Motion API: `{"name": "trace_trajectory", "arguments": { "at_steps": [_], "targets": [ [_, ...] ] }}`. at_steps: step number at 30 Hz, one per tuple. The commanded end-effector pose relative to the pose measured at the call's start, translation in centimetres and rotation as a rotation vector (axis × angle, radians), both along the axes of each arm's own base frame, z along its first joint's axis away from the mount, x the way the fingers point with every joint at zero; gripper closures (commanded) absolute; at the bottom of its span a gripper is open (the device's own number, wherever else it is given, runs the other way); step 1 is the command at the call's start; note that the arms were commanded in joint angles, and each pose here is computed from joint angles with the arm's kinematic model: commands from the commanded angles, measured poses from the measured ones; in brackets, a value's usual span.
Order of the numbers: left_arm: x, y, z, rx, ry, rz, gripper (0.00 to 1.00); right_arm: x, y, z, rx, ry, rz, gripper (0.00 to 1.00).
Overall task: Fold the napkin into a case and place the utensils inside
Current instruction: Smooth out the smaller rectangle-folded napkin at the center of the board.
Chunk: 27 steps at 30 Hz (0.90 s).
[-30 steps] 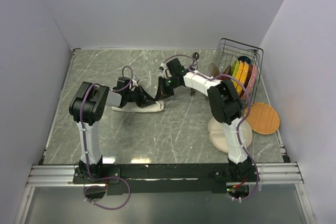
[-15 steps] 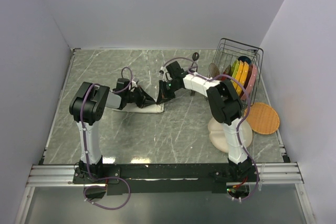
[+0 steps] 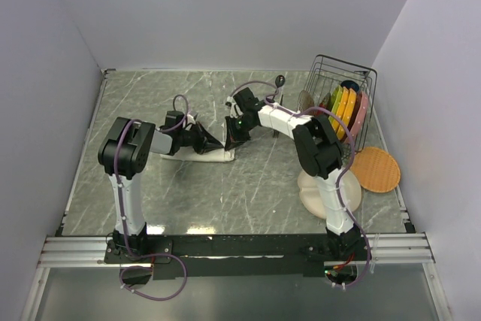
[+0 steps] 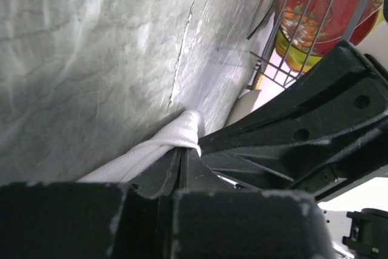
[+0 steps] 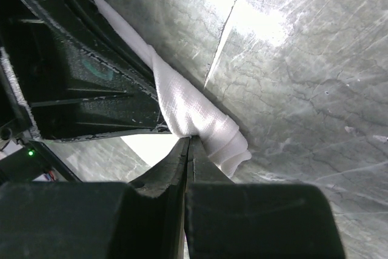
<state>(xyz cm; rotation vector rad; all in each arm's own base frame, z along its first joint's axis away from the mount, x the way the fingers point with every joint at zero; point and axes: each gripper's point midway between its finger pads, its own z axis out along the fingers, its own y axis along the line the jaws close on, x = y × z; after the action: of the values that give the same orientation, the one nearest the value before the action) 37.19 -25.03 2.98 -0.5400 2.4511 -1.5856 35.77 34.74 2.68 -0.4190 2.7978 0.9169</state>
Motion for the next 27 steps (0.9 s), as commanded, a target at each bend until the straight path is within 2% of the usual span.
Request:
{"name": "trace_trajectory", "arguments": {
  "at_steps": [1, 7, 14, 22, 27],
  "targets": [
    [-0.3, -0.5, 4.5, -0.035, -0.127, -0.092, 0.98, 0.3, -2.3, -4.0, -0.152, -0.001, -0.018, 1.00],
    [-0.8, 0.5, 6.1, -0.020, -0.191, -0.110, 0.99, 0.8, -2.0, -3.6, -0.142, -0.014, -0.012, 1.00],
    [-2.2, 1.5, 3.0, 0.062, -0.116, -0.117, 0.99, 1.3, -1.1, -1.2, -0.093, -0.050, 0.009, 1.00],
    [-1.1, 2.0, 0.2, 0.119, -0.096, -0.086, 0.99, 1.4, -0.5, 0.5, -0.062, -0.071, 0.021, 1.00],
    [-1.0, 1.9, -2.1, 0.124, -0.032, -0.068, 0.99, 0.5, 1.2, 3.8, 0.056, -0.078, 0.050, 1.00]
  ]
}}
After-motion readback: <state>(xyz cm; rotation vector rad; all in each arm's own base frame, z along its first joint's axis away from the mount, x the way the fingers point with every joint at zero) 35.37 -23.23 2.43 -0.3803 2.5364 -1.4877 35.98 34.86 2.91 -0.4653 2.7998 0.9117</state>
